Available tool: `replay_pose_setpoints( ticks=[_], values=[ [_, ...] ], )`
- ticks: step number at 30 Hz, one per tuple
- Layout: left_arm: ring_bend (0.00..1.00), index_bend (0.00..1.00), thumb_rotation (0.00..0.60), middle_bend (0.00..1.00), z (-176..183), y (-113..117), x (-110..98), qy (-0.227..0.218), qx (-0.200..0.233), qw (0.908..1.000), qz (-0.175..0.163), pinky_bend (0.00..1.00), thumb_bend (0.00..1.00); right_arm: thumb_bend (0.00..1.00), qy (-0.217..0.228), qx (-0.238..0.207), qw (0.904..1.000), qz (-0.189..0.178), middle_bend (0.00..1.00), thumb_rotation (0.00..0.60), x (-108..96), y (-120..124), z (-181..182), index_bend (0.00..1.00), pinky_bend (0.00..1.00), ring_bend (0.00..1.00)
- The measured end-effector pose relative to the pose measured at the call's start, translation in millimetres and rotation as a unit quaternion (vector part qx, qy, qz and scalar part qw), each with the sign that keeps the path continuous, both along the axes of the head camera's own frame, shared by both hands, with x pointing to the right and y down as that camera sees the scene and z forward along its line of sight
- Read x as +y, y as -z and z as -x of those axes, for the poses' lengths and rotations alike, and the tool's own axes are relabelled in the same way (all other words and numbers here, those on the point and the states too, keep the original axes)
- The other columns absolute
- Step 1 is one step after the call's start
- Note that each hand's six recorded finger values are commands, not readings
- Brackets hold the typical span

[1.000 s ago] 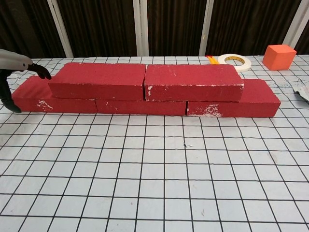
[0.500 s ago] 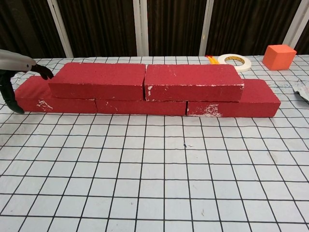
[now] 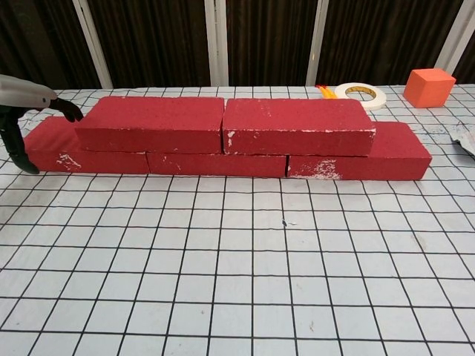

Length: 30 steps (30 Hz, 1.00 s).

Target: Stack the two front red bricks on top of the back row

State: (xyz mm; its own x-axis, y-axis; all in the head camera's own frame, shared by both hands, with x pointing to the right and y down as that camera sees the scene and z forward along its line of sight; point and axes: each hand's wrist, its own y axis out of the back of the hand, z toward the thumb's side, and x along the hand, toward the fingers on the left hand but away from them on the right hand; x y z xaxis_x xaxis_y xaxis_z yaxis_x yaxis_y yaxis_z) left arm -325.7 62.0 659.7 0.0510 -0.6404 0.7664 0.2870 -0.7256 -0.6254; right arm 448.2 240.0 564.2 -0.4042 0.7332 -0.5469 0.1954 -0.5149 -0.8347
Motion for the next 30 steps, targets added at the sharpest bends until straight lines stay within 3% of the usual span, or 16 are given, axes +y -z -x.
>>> replay_pose_setpoints(
  ticks=[19, 26, 30],
  values=[
    [0.00, 0.12, 0.600, 0.09, 1, 6, -1, -0.001, -0.001, 1.0000, -0.002, 0.09, 0.00, 0.18, -0.003, 0.002, 1.0000, -0.002, 0.00, 0.600, 0, 1, -1, 0.05, 0.00, 0.00],
    [0.00, 0.12, 0.600, 0.09, 13, 37, -2, 0.023, 0.023, 0.9992, -0.025, 0.09, 0.00, 0.18, 0.001, 0.002, 1.0000, 0.000, 0.00, 0.600, 0, 0, 0, 0.05, 0.00, 0.00],
    [0.00, 0.12, 0.600, 0.08, 27, 60, 8, 0.044, 0.059, 0.9963, -0.046, 0.09, 0.00, 0.18, 0.008, -0.003, 1.0000, 0.000, 0.00, 0.600, -1, -1, 4, 0.05, 0.00, 0.00]
  ],
)
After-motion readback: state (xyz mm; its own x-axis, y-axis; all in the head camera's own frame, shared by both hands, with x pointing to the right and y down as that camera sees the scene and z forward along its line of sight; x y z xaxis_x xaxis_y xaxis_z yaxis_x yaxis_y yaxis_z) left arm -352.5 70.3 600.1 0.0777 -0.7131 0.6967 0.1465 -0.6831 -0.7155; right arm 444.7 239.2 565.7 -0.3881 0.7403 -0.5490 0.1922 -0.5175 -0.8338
